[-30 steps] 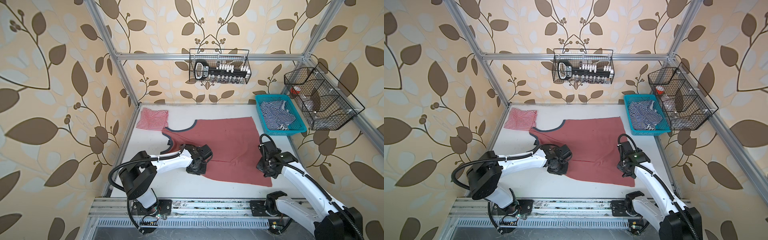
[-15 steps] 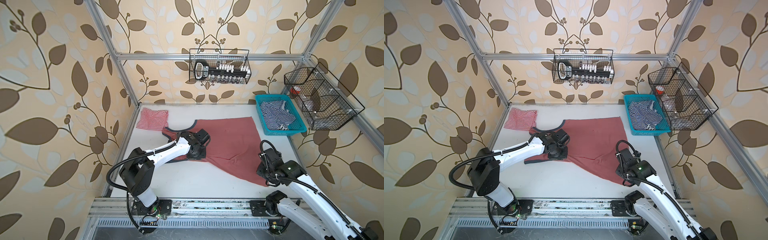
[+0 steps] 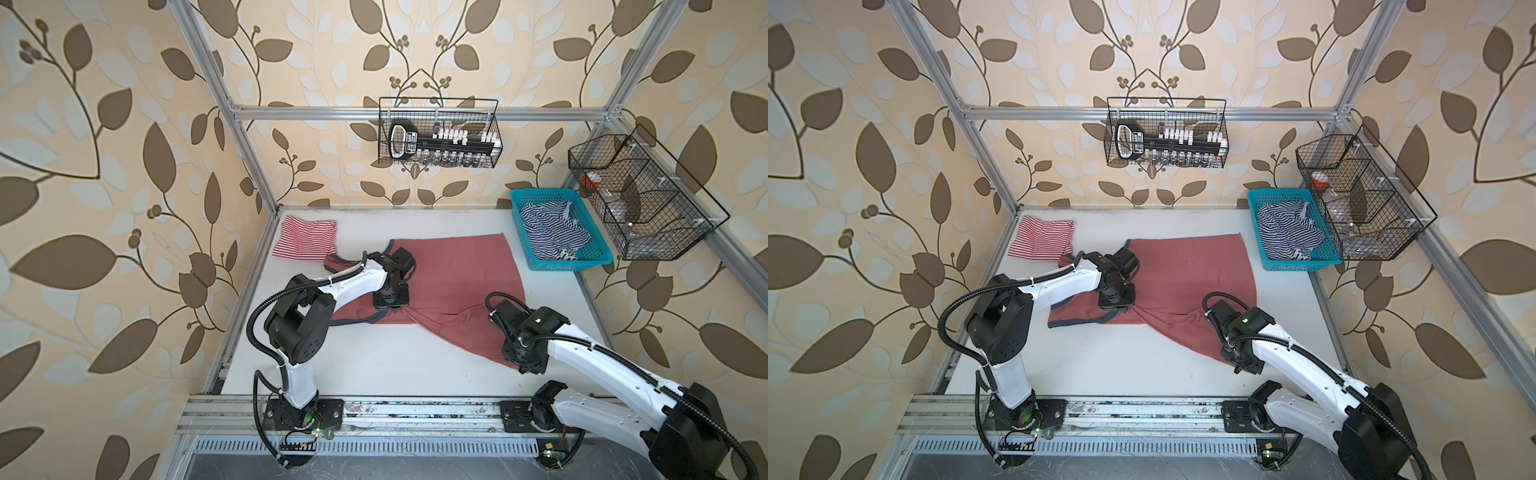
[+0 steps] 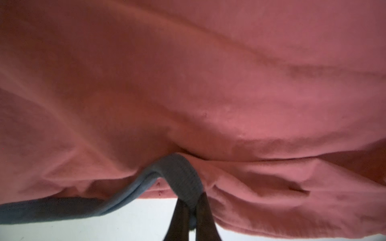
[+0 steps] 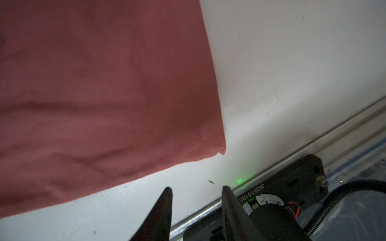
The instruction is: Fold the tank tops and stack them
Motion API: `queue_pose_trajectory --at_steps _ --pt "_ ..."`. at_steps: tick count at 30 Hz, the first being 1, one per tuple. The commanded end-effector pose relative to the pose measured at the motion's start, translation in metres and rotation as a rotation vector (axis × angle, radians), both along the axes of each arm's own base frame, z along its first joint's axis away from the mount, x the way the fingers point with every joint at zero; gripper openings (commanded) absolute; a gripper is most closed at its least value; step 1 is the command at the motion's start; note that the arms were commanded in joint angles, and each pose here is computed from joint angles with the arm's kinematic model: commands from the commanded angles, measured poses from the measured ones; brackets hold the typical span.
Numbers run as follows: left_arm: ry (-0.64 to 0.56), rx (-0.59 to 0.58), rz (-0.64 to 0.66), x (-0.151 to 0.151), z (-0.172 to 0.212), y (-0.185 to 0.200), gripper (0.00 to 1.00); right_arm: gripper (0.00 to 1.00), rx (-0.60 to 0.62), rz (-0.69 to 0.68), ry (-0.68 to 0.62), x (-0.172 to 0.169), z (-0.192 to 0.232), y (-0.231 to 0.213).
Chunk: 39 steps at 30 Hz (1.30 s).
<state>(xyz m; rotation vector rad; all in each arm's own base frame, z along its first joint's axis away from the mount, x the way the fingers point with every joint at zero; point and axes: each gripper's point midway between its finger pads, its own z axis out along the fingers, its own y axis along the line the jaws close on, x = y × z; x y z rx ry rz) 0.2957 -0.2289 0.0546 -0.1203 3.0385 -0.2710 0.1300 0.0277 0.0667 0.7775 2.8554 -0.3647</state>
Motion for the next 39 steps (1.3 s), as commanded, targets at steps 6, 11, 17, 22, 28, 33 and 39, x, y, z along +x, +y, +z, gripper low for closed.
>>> queue_pose_trajectory --at_steps 6,11,17,22,28,33,39 --pt "-0.016 -0.098 -0.015 0.004 0.022 -0.012 0.0 0.41 -0.136 -0.09 0.019 0.01 0.008 -0.019" --pt "-0.031 -0.112 -0.007 0.004 0.029 -0.012 0.0 0.42 -0.075 -0.089 0.051 0.01 -0.006 -0.008" --pt "-0.038 -0.119 0.028 0.013 0.032 -0.006 0.0 0.42 -0.004 -0.117 0.023 0.002 -0.022 -0.001" --pt "-0.039 -0.112 0.09 0.027 0.03 0.012 0.0 0.43 0.031 -0.123 0.022 -0.004 -0.032 0.003" --pt "-0.038 -0.116 0.104 0.029 0.028 0.015 0.0 0.44 0.037 -0.125 0.05 -0.013 -0.05 0.004" --pt "-0.03 -0.119 0.103 0.026 0.026 0.015 0.0 0.44 0.05 -0.128 0.049 -0.013 -0.059 0.006" --pt "-0.033 -0.121 0.104 0.025 0.027 0.016 0.0 0.38 0.036 -0.13 0.029 -0.007 -0.056 0.004"
